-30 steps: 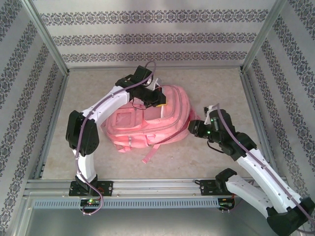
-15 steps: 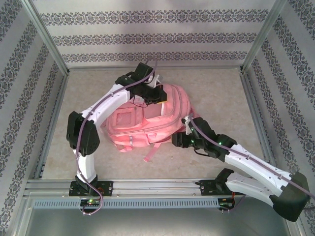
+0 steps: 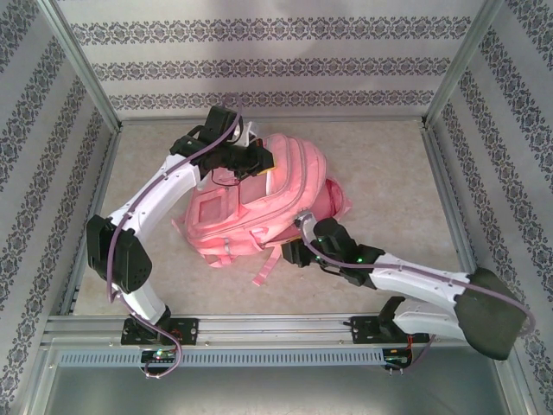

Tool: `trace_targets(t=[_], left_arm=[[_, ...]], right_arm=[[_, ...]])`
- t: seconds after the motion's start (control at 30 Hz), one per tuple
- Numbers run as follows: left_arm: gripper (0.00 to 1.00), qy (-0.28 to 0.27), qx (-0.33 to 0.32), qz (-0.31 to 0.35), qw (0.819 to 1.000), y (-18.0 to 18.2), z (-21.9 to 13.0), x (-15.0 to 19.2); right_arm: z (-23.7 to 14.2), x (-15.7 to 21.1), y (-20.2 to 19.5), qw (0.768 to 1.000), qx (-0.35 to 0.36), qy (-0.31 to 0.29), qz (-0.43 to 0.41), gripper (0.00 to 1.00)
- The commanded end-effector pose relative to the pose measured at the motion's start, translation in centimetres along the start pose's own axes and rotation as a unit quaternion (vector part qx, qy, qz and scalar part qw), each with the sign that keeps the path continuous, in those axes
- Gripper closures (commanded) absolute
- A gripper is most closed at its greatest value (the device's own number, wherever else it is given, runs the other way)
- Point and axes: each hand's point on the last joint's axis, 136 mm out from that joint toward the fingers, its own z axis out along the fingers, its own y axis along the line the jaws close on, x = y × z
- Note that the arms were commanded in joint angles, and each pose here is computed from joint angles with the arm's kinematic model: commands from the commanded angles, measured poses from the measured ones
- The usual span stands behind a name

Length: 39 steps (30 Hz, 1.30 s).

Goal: Pack the student bag

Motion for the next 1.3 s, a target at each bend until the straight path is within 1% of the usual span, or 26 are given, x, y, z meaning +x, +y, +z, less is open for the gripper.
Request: trace_targets(t=[0.0, 0.13, 0.27, 0.4, 0.43, 0.5, 0.6, 0.67, 0.73, 0.8, 0.87, 0.93, 1.0, 1.1, 1.27], left_arm=[[1.0, -0.032, 0.039, 0.013, 0.999, -2.1, -0.9, -2.0], [1.0, -0.03, 0.035, 0.009, 0.999, -1.8, -0.5, -2.2], [1.0, -0.028, 0.028, 0.002, 0.999, -1.1, -0.1, -2.3], [1.0, -0.036, 0.017, -0.016, 0.999, 0.0, 0.3, -3.0], [1.0, -0.039, 0.016, -0.023, 0.999, 0.2, 0.4, -3.3], [1.0, -0.049, 0.016, -0.039, 0.998, 0.7, 0.7, -3.9], [1.0, -0.053, 0.007, -0.066, 0.996, 1.9, 1.7, -4.6], [1.0, -0.048, 0.003, -0.083, 0.995, 2.8, 2.7, -4.8], [1.0, -0.048, 0.005, -0.097, 0.994, 3.2, 3.4, -5.2], [1.0, -0.05, 0.008, -0.109, 0.993, 3.5, 4.1, -5.6], [1.0, -0.049, 0.007, -0.121, 0.991, 3.9, 4.8, -5.9], [1.0, -0.049, 0.007, -0.13, 0.99, 4.1, 5.4, -6.3], [1.0, -0.047, 0.007, -0.139, 0.989, 4.3, 5.9, -6.6], [1.0, -0.04, 0.006, -0.145, 0.989, 4.6, 6.7, -6.8], [1.0, -0.04, 0.004, -0.143, 0.989, 4.4, 6.6, -7.2]], right_arm=[[1.5, -1.7, 1.7, 0.998, -0.041, -0.041, -0.012, 0.7], [3.6, -1.6, 1.8, 0.998, -0.049, -0.03, 0.026, 0.67], [4.8, -1.7, 2.5, 0.995, -0.073, -0.03, 0.062, 0.65], [5.2, -1.4, 2.3, 0.993, -0.08, -0.033, 0.084, 0.57], [5.1, -1.3, 1.8, 0.993, -0.066, -0.037, 0.087, 0.57], [4.2, -1.8, 0.0, 0.993, -0.024, -0.063, 0.1, 0.57], [2.4, -2.6, -3.4, 0.983, 0.046, -0.096, 0.148, 0.63], [1.2, -3.0, -4.4, 0.979, 0.079, -0.096, 0.159, 0.66], [0.4, -3.5, -3.9, 0.981, 0.078, -0.091, 0.153, 0.67], [0.0, -3.1, -3.7, 0.979, 0.078, -0.075, 0.175, 0.69], [0.2, -2.4, -3.2, 0.975, 0.057, -0.056, 0.205, 0.7], [0.8, -1.4, -2.8, 0.971, 0.04, -0.028, 0.236, 0.7], [1.8, -0.7, -1.9, 0.969, 0.013, -0.002, 0.246, 0.7], [3.3, -0.2, -1.8, 0.966, 0.005, 0.023, 0.258, 0.67], [5.4, -1.0, -1.8, 0.96, -0.011, 0.024, 0.28, 0.65]])
